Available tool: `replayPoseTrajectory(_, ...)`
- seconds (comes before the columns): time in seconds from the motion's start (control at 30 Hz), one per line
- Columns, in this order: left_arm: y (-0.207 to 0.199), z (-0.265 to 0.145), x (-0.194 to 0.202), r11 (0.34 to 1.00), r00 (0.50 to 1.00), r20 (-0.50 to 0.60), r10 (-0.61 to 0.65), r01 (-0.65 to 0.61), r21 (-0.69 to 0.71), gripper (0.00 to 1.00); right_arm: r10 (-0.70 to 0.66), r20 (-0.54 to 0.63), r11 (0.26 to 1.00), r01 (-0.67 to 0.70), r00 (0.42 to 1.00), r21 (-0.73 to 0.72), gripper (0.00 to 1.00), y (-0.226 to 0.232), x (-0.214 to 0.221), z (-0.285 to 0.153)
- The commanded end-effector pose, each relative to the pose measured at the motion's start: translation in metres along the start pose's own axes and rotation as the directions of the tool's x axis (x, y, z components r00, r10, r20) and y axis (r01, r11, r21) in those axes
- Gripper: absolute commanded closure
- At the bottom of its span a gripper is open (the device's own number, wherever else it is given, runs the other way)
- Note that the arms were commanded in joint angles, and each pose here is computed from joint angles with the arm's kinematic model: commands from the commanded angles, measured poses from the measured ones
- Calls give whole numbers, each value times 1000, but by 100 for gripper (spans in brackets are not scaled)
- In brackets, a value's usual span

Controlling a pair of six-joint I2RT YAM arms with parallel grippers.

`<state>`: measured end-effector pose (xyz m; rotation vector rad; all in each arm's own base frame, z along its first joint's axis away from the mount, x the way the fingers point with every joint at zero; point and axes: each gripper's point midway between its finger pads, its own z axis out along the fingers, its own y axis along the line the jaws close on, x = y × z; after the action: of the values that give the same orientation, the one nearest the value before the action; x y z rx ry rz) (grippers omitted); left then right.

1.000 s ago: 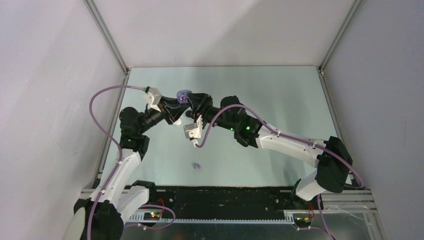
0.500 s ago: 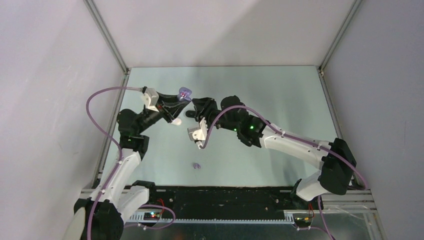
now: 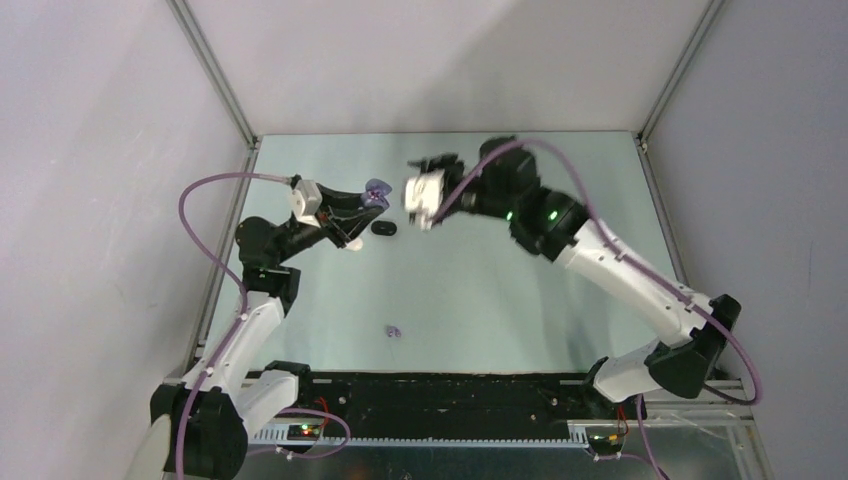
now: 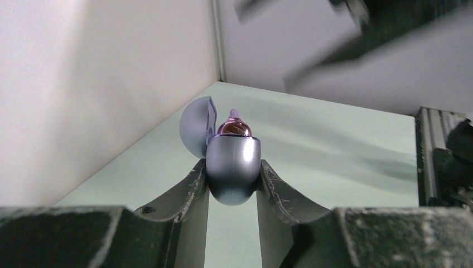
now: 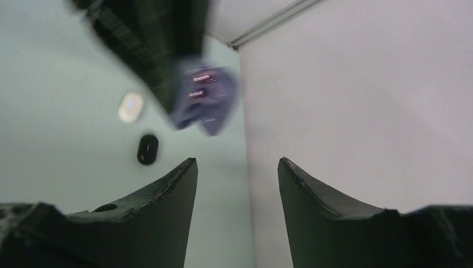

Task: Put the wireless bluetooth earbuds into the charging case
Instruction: Place the earbud in the charging case, then adjust the charging case.

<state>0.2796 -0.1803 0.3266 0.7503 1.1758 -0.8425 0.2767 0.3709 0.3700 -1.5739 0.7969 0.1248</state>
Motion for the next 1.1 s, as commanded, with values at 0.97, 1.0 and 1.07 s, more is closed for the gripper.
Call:
replayPoseTrajectory(0.97, -58, -5, -24, 966, 997, 23, 77, -80, 247, 100, 659, -111, 642, -633, 744, -432, 57, 31, -21, 13)
replayPoseTrajectory(1.0, -58, -5, -24, 966, 997, 23, 76, -80, 247, 100, 668, -114, 634, -643, 735, -429, 59, 30, -21, 14)
replayPoseTrajectory(1.07, -59, -4, -24, 966, 997, 23, 73, -76, 248, 100, 675, -112, 631, -649, 730, -424, 65, 29, -22, 15)
